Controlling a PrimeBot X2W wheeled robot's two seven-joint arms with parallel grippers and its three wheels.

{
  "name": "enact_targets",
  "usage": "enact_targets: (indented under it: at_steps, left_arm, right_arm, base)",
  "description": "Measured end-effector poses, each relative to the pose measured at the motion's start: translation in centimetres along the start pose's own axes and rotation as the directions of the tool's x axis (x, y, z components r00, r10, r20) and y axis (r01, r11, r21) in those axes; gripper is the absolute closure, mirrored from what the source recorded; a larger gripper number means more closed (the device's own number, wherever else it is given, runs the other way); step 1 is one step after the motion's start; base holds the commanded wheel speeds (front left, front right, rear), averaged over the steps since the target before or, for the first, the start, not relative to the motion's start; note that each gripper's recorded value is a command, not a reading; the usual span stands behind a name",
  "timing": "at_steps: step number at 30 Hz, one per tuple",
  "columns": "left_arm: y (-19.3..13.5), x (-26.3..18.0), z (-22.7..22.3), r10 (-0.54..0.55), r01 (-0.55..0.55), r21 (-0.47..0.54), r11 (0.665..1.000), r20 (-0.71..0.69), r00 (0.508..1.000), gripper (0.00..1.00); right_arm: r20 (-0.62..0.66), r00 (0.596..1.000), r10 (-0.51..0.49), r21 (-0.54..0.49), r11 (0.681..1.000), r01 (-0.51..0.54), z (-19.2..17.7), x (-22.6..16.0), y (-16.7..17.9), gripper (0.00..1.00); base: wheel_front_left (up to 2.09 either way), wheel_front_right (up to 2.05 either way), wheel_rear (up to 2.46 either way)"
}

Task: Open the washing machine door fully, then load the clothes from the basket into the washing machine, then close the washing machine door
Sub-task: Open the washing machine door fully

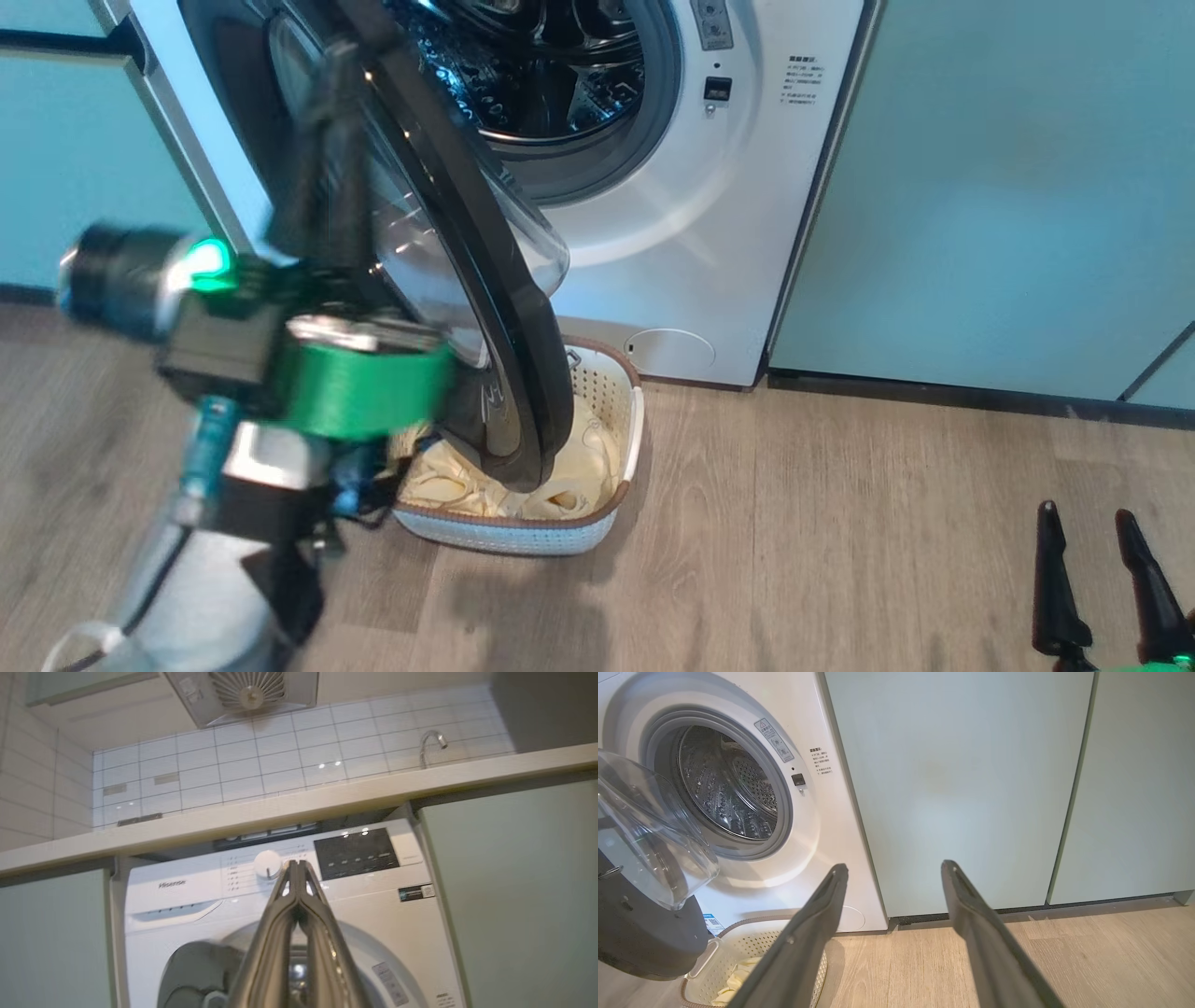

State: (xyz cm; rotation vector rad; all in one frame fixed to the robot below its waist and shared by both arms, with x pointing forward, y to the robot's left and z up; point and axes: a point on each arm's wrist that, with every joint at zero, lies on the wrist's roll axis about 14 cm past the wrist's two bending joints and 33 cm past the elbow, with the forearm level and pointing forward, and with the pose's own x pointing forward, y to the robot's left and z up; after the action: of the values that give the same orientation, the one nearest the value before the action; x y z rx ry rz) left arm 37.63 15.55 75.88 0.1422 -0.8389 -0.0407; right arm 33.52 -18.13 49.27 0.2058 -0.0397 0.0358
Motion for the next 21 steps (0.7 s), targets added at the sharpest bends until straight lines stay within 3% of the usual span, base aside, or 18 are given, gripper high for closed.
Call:
enact_targets:
  at_steps: [3,7,13,21]
  left_arm:
    - [-3.4,0.9,2.4,-0.103,0.107,-0.058,0.993,0.066,0.992,1.00]
    - [-8.2,0.4,3.3,-0.224,0.234,-0.162,0.959,0.073,0.972,1.00]
    - [-13.9,-1.9,1.9,-0.389,0.360,-0.348,0.866,-0.018,0.921,1.00]
    - [-18.5,-7.4,-2.4,-0.549,0.373,-0.538,0.756,-0.211,0.808,1.00]
  right_arm:
    - [0.003,1.000,-0.003,0.000,1.000,0.003,0.1,-0.1,-0.1,0.00]
    - [0.001,1.000,-0.007,0.000,1.000,0.007,0.0,-0.2,-0.2,0.00]
    - [-0.009,1.000,-0.016,0.006,1.000,0.016,-0.3,-0.2,-0.4,0.00]
    - [-0.025,1.000,-0.015,0.007,1.000,0.016,-0.8,0.0,-0.4,0.00]
  base:
    - [0.00,0.00,0.00]
    - [0.00,0.00,0.00]
    - [0.00,0.00,0.00]
    - [0.00,0.00,0.00]
